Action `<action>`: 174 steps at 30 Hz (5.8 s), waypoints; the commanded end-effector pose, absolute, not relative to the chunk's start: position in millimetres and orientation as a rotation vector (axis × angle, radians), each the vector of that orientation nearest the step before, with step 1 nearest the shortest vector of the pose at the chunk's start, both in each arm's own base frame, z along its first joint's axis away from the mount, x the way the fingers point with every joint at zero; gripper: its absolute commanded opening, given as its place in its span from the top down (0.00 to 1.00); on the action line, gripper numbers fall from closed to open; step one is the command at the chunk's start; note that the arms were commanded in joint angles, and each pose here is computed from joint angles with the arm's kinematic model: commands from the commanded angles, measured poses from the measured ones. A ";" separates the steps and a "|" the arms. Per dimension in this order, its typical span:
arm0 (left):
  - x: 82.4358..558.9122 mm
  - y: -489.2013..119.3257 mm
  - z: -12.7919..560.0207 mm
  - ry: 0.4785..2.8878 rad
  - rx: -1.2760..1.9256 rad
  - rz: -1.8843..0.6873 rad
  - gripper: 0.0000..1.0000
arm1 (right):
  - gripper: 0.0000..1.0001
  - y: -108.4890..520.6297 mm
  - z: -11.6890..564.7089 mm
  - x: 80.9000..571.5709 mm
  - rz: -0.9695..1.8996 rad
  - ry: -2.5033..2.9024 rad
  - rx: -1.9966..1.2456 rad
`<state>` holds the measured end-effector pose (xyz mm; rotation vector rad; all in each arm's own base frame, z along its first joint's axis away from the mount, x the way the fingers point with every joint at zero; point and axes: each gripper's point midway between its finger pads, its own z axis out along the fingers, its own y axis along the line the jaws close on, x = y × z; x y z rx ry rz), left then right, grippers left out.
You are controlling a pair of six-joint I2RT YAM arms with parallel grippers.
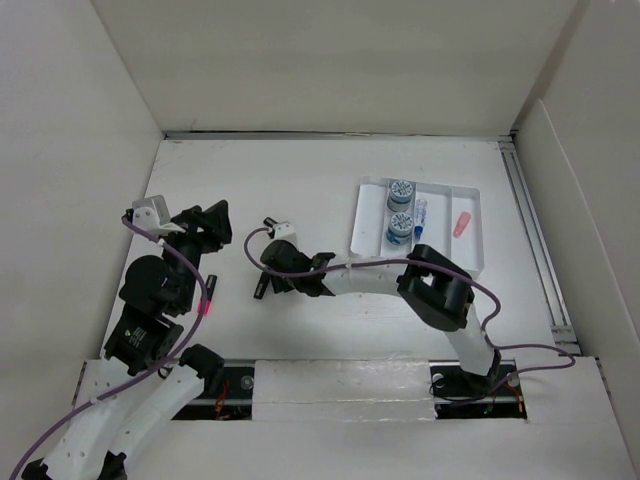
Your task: Organize the desk
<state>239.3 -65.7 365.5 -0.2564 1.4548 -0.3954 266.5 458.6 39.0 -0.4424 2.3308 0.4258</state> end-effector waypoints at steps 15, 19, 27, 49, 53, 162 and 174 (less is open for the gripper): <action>235.4 -71.3 374.9 1.417 -0.229 -0.441 0.45 | 0.89 437.3 37.7 293.3 0.183 2.258 -0.320; 234.5 -73.8 375.7 1.419 -0.217 -0.451 0.45 | 0.90 409.9 123.6 320.4 0.405 2.132 -0.155; 231.7 -86.8 378.7 1.416 -0.156 -0.509 0.45 | 0.90 208.9 200.8 380.9 0.354 1.922 0.453; 229.4 -90.4 379.9 1.413 -0.137 -0.529 0.45 | 0.61 -29.5 106.6 374.1 0.422 1.841 1.146; 229.6 -90.5 380.7 1.409 -0.137 -0.530 0.45 | 0.53 -28.5 106.8 377.0 0.446 1.846 1.139; 232.8 -88.9 375.6 1.421 -0.140 -0.505 0.43 | 0.88 -16.8 114.4 356.8 0.435 1.799 1.140; 232.4 -88.3 376.6 1.418 -0.141 -0.504 0.43 | 0.27 -26.8 136.1 356.6 0.433 1.719 1.137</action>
